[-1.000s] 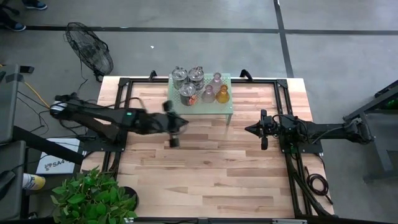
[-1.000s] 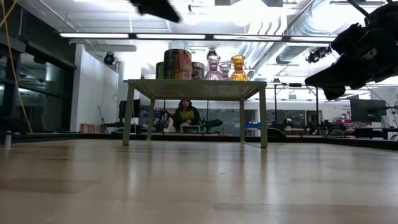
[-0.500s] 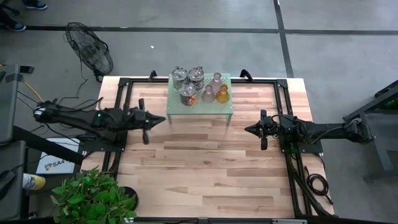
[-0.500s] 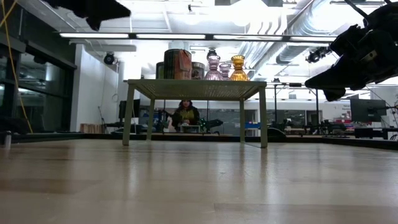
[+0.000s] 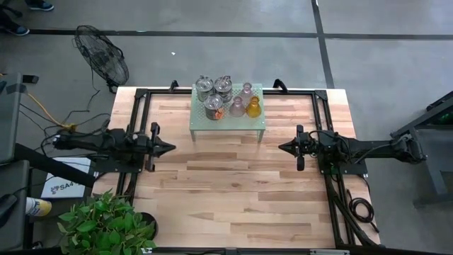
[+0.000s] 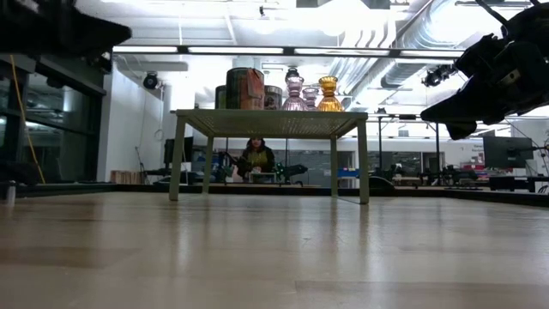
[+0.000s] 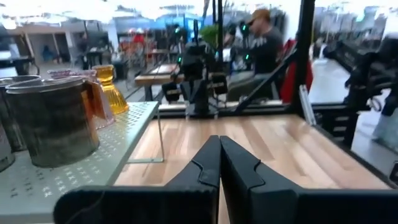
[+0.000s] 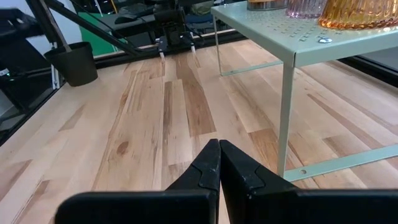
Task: Pick & Place candle stick holders
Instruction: Return to Home Position
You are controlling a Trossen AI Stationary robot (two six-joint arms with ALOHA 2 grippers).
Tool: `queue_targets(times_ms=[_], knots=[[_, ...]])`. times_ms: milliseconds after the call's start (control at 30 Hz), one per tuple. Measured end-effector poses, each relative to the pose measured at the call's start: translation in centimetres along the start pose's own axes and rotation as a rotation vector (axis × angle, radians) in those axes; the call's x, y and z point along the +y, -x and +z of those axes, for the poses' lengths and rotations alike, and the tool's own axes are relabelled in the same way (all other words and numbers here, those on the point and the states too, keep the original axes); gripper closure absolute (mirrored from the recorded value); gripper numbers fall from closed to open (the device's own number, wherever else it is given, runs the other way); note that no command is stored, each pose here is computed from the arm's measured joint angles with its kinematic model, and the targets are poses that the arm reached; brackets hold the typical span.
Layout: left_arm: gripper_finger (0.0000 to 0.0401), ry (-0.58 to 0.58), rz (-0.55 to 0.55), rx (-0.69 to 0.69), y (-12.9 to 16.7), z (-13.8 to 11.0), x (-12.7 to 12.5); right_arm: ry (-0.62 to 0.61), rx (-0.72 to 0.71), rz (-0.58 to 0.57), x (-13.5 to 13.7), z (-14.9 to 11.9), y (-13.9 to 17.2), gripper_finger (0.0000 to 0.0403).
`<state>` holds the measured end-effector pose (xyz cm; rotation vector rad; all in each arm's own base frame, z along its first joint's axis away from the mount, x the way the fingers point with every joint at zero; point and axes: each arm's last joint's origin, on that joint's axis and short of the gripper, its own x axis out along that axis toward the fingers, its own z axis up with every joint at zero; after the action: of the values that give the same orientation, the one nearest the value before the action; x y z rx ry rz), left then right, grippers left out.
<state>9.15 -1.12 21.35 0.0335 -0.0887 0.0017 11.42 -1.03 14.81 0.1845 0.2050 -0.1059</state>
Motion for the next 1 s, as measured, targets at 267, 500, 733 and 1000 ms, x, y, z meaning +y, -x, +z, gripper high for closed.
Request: queue_targets(times_ms=[267, 500, 733, 1000], knots=[[0.0401, -0.019, -0.062, -0.017, 0.1, -2.3, -0.3, 0.000, -0.001, -0.001, 0.0, 0.0, 0.0, 0.0402], [0.0401, 0.001, -0.042, -0.151, 0.0, -2.2, -0.2, 0.000, -0.001, -0.004, 0.0, 0.0, 0.0, 0.0402], [0.0401, 0.019, -0.066, -0.108, 0.0, -2.7, -0.3, 0.000, 0.000, -0.003, 0.0, 0.0, 0.0, 0.0402], [0.0401, 0.046, -0.102, -0.084, 0.0, -3.0, -0.5, 0.000, -0.001, -0.004, 0.0, 0.0, 0.0, 0.0402]])
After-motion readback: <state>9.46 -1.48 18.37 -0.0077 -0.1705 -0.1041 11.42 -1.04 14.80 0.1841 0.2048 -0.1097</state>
